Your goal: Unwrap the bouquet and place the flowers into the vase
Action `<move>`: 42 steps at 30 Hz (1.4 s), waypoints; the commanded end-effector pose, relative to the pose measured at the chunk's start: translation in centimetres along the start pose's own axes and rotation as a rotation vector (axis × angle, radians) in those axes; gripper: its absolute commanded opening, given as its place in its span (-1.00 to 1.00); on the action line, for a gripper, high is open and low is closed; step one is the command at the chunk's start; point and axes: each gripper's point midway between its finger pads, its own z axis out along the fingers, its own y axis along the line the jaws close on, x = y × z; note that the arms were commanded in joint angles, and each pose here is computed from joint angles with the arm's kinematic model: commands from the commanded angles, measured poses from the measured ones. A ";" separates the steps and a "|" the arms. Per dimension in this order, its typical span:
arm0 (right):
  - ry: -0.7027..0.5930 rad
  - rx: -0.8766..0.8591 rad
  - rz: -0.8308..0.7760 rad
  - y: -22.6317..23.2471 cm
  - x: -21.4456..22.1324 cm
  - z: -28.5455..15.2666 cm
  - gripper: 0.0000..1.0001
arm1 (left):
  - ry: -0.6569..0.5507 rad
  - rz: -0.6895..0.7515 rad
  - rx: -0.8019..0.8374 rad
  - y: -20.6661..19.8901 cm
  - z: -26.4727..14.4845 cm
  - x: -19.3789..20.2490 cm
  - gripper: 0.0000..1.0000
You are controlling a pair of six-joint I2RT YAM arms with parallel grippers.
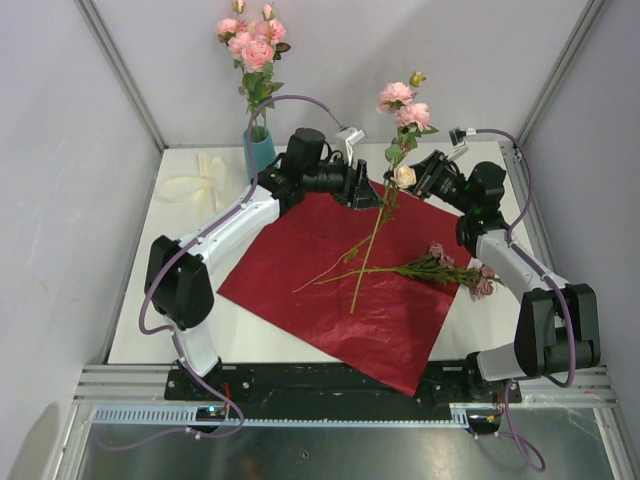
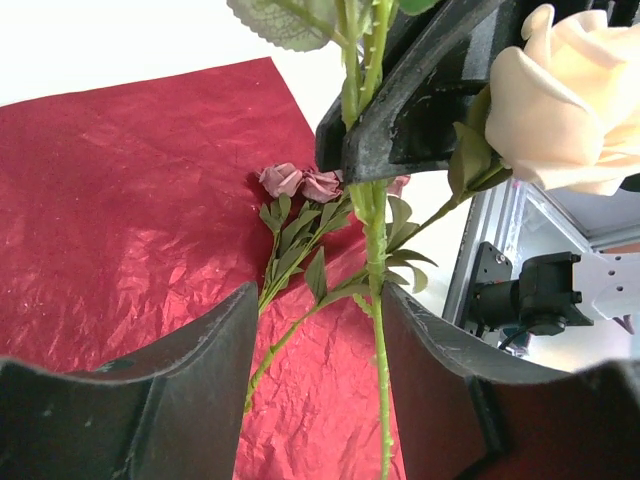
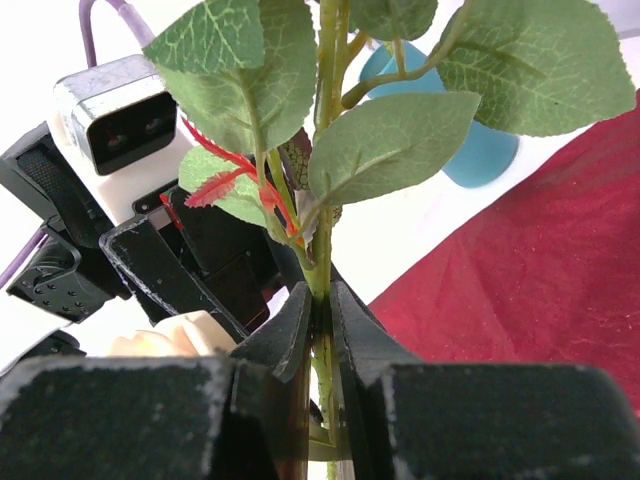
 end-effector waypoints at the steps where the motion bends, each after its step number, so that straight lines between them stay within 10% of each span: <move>1: -0.048 -0.086 -0.054 2.8 -1.7 0.6 -1.00 | -0.047 0.056 0.009 -0.8 0.1 -2.1 0.13; 15: -0.049 -0.084 -0.051 2.8 -1.2 0.9 -1.00 | -0.032 0.031 0.022 -0.9 0.7 -1.3 0.15; 20: -0.041 -0.082 -0.058 2.9 -1.0 0.9 -0.99 | -0.036 0.027 0.022 -0.9 0.7 -1.4 -0.35; 24: -0.055 -0.028 -0.059 2.2 -1.3 0.6 -0.58 | -0.047 0.028 0.019 -1.1 0.6 -1.9 -0.93; 31: -0.184 0.412 0.081 -5.8 -3.1 -3.3 0.36 | -0.103 0.012 -0.201 2.7 -1.0 -2.0 -1.00; 42: -0.285 1.025 0.179 -15.8 -1.9 -12.3 0.75 | -0.102 0.016 -0.433 7.2 -3.3 0.4 -1.00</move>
